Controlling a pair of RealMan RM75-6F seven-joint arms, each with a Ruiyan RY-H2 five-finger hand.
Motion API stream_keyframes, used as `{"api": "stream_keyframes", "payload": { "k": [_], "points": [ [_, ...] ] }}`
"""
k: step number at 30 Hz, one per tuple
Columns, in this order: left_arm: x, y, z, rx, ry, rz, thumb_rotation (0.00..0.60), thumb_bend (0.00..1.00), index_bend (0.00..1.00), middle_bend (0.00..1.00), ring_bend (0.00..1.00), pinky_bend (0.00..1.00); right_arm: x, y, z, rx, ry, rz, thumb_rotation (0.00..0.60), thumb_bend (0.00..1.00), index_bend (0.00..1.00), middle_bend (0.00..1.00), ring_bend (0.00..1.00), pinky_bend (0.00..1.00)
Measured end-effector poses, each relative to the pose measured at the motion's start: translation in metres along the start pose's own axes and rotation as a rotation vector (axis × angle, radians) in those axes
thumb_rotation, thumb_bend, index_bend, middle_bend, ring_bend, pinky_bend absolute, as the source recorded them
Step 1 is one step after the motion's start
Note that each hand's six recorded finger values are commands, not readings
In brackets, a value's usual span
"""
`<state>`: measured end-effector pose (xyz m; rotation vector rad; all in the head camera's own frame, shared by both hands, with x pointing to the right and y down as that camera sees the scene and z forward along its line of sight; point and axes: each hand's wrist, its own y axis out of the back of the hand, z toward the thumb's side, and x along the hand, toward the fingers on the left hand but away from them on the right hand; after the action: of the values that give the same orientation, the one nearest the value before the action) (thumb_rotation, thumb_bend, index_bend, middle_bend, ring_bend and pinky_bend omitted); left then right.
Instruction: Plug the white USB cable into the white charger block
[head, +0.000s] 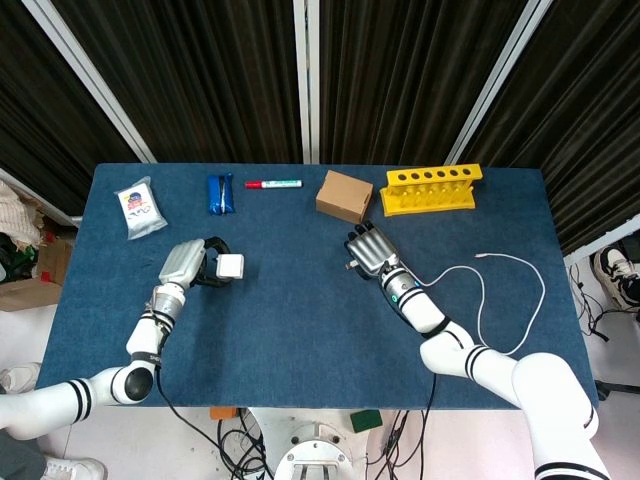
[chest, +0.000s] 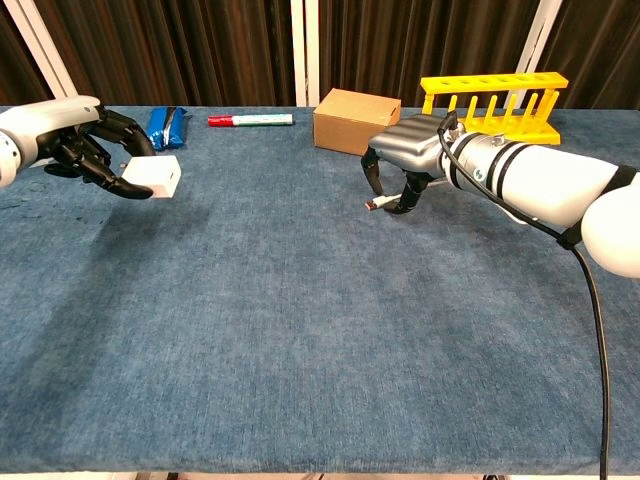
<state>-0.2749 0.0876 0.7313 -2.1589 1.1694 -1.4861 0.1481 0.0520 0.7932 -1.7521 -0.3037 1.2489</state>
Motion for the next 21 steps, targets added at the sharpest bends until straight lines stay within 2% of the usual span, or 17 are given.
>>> {"api": "stream_keyframes", "payload": {
  "k": [7,12,21],
  "points": [
    [-0.0002,0.0003,-0.0006,-0.002,0.000,0.001,0.600,0.21,0.61,0.52,0.78,0.99,-0.0004,-0.0005,0.0018,0.014,0.006,0.003,0.600,0.38,0.55,0.33,0.16,0.19],
    [0.0002,0.0005,-0.0017,-0.004,0.003,0.001,0.600,0.21,0.61,0.52,0.78,0.99,-0.0008,-0.0017,0.0022,0.026,0.007,0.004,0.600,0.42,0.56,0.34,0.16,0.19],
    [-0.0003,0.0018,-0.0046,-0.008,0.009,0.002,0.600,0.21,0.61,0.51,0.78,0.99,-0.0005,-0.0038,0.0037,0.030,0.009,-0.003,0.600,0.42,0.56,0.34,0.16,0.19]
  ]
}}
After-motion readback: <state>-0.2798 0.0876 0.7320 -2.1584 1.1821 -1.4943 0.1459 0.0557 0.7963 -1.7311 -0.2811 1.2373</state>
